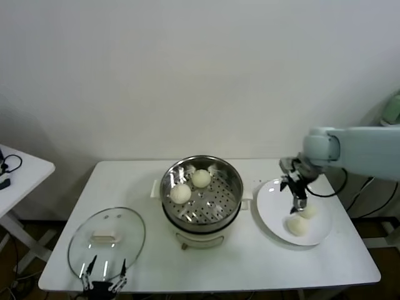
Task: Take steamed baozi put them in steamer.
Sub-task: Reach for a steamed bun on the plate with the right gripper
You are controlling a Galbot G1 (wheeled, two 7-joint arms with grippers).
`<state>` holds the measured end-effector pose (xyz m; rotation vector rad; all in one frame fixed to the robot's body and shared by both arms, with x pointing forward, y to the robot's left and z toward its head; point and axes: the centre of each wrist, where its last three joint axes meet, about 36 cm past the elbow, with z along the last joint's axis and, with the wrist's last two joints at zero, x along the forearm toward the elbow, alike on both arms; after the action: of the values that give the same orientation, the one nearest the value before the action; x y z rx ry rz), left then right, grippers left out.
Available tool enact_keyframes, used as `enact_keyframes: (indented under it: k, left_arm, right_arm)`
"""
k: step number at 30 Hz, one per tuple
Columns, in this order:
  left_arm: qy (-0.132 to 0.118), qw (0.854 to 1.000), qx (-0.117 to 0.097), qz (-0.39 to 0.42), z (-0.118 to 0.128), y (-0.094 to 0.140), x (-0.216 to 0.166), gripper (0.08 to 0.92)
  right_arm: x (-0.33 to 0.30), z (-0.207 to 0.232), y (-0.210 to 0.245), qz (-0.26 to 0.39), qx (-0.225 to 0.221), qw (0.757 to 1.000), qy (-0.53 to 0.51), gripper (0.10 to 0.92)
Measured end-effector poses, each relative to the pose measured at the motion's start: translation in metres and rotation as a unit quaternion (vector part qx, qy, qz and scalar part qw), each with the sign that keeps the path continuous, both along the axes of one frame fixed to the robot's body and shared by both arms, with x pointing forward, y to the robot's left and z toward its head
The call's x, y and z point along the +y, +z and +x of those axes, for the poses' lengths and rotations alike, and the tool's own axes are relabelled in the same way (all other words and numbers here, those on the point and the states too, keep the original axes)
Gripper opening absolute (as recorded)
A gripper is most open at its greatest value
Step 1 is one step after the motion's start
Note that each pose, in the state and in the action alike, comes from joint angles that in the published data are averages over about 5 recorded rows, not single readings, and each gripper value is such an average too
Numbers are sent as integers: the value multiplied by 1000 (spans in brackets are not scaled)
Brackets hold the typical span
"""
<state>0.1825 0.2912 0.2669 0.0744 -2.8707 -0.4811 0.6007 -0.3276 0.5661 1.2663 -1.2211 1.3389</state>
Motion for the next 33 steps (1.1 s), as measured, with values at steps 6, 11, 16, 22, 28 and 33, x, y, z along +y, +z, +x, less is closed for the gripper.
enact_keyframes:
  k: [6,11,16,22,28,33]
  left_arm:
    - [5,1000,6,2,-5,-3,1,823]
    - [8,1000,11,3,-7,-7,1,823]
    - [8,1000,13,4,-7,-9,0,823]
    - [8,1000,13,4,-6,-9,0,823]
    - [8,1000,11,5,-6,-8,0,823]
    - [7,1000,11,5,-7,-7,-1,823]
  right_arm:
    - [-21,-3,-46,-13,6,1000,-2,823]
    - [-35,-2,-75,-20,6,1000,-8,823]
    - [-42,-1,-95,-22,5,1000,-18,821]
    - [-47,-4,-109,-19,5,999,-25,745]
    - [-51,-5,-111,-19,2,999,-29,713]
    - [-49,-3,-96,-17,-4,1000,-20,690]
